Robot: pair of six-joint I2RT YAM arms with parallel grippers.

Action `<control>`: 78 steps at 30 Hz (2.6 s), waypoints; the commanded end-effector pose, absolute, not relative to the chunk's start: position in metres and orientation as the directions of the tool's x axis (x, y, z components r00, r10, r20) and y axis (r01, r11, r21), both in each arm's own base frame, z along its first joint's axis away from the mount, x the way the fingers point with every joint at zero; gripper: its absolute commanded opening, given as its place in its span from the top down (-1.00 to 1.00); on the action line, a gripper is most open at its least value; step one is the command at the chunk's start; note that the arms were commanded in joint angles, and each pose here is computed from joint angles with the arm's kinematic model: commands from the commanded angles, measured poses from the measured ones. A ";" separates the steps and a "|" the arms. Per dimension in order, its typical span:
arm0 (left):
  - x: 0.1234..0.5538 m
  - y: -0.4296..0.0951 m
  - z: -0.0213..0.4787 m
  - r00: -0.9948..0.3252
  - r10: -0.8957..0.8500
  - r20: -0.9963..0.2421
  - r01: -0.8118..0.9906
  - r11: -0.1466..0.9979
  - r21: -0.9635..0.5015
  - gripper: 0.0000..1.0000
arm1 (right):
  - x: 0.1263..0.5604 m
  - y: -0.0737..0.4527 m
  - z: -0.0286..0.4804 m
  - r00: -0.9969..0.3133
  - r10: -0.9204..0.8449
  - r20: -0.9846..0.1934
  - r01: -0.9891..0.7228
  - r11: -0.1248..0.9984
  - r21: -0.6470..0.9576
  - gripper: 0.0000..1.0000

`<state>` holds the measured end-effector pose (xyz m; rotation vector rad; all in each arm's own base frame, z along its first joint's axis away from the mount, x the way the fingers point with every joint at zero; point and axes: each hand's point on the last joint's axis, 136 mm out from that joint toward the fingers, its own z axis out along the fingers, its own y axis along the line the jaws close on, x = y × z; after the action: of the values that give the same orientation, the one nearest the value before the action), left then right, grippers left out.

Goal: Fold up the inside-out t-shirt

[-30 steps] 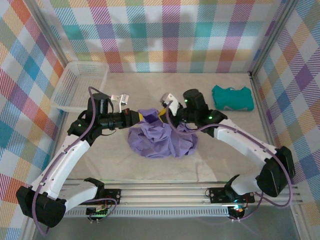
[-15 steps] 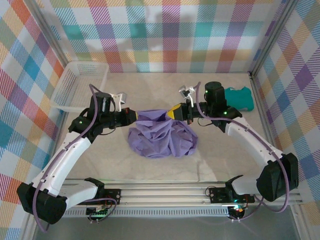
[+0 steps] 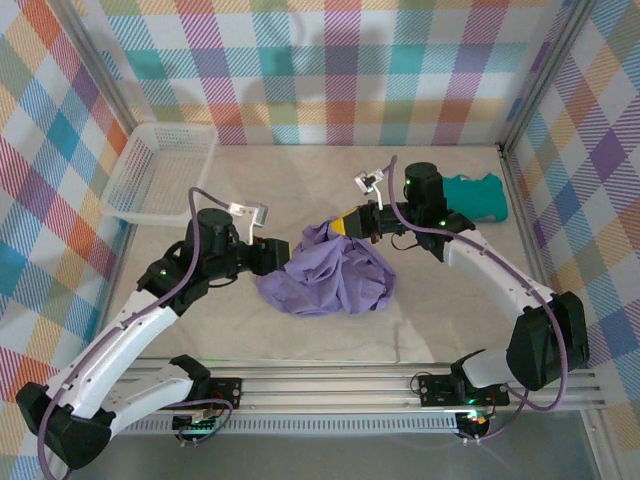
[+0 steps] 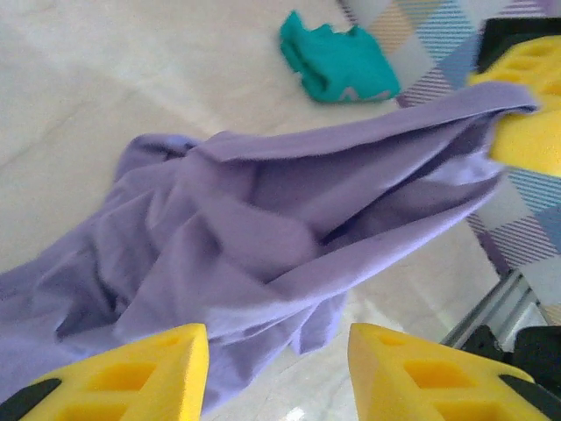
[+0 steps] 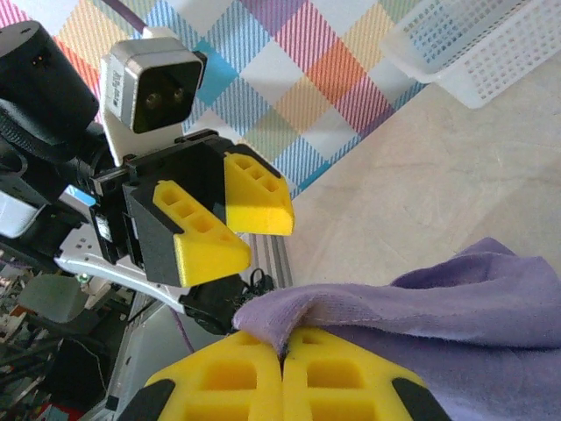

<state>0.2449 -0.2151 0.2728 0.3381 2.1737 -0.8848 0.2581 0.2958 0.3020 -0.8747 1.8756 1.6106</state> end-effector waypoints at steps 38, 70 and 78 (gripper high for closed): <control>0.236 -0.234 0.308 -0.565 -0.138 -0.813 0.629 0.565 -0.533 1.00 | 0.270 0.279 0.311 -0.536 -0.121 -0.835 -0.832 0.241 0.499 1.00; 0.217 -0.238 0.258 -0.498 -0.098 -0.862 0.634 0.636 -0.439 0.29 | 0.241 0.286 0.310 -0.444 -0.114 -0.889 -0.894 0.000 0.447 1.00; 0.258 -0.218 0.233 -0.705 -0.189 -0.684 0.366 0.729 -0.579 0.05 | 0.231 0.280 0.304 -0.392 -0.130 -0.911 -0.919 0.003 0.395 1.00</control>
<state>0.2535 -0.2257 0.2518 0.2387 2.0325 -0.9369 0.2429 0.2853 0.2891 -1.0229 1.6916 1.4980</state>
